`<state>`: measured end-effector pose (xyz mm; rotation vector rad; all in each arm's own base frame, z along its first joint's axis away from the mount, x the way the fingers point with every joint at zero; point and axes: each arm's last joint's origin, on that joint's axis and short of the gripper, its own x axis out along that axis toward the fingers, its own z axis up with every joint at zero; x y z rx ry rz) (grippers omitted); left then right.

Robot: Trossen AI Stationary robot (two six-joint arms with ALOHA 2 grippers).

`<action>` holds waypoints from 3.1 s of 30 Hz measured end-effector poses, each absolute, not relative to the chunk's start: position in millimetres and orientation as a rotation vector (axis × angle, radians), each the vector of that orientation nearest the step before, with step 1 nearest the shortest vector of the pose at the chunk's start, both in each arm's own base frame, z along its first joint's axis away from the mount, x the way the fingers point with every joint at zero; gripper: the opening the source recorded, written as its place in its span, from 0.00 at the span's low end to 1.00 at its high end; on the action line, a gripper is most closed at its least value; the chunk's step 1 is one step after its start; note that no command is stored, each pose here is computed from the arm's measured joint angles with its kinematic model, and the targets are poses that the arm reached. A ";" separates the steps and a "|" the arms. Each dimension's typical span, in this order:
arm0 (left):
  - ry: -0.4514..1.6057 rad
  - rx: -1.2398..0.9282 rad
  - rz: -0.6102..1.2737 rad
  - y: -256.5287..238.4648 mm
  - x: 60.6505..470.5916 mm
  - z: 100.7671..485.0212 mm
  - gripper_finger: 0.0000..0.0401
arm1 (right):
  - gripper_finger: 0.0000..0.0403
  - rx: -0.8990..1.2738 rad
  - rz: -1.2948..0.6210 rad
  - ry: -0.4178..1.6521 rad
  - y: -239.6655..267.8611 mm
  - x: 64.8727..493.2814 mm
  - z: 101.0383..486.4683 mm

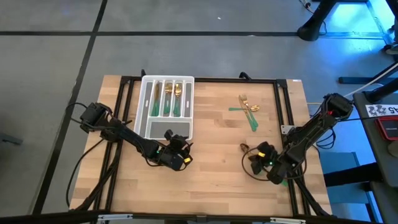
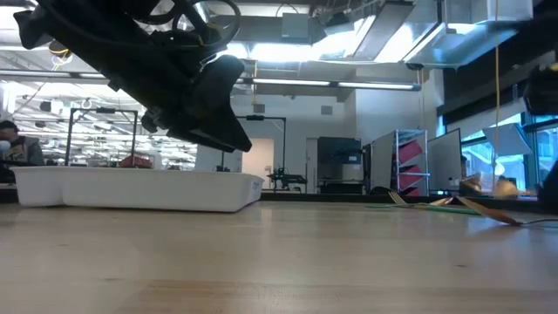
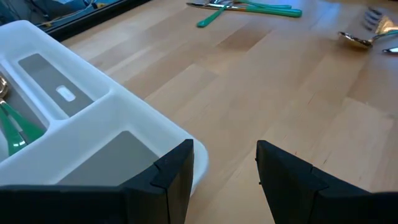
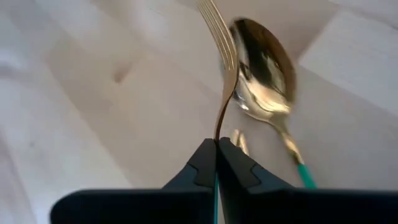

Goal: Sort silverware
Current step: Put the green fork into the white cutlery tray

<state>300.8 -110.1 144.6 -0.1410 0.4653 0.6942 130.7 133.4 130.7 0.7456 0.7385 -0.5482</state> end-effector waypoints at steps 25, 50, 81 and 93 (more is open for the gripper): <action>0.270 0.091 0.013 -143.0 284.2 143.3 0.41 | 0.00 0.116 -0.121 0.108 146.9 209.8 205.4; -0.067 0.027 -0.102 -92.5 337.1 201.6 0.41 | 0.00 -0.044 0.092 -0.271 120.6 249.1 231.6; -0.109 -0.051 -0.046 -80.5 377.5 201.0 0.40 | 0.00 -0.060 -0.062 -0.264 113.6 250.4 232.9; -0.080 -0.057 -0.046 -97.2 376.4 201.6 0.02 | 0.00 -0.055 -0.046 -0.279 114.2 249.9 234.5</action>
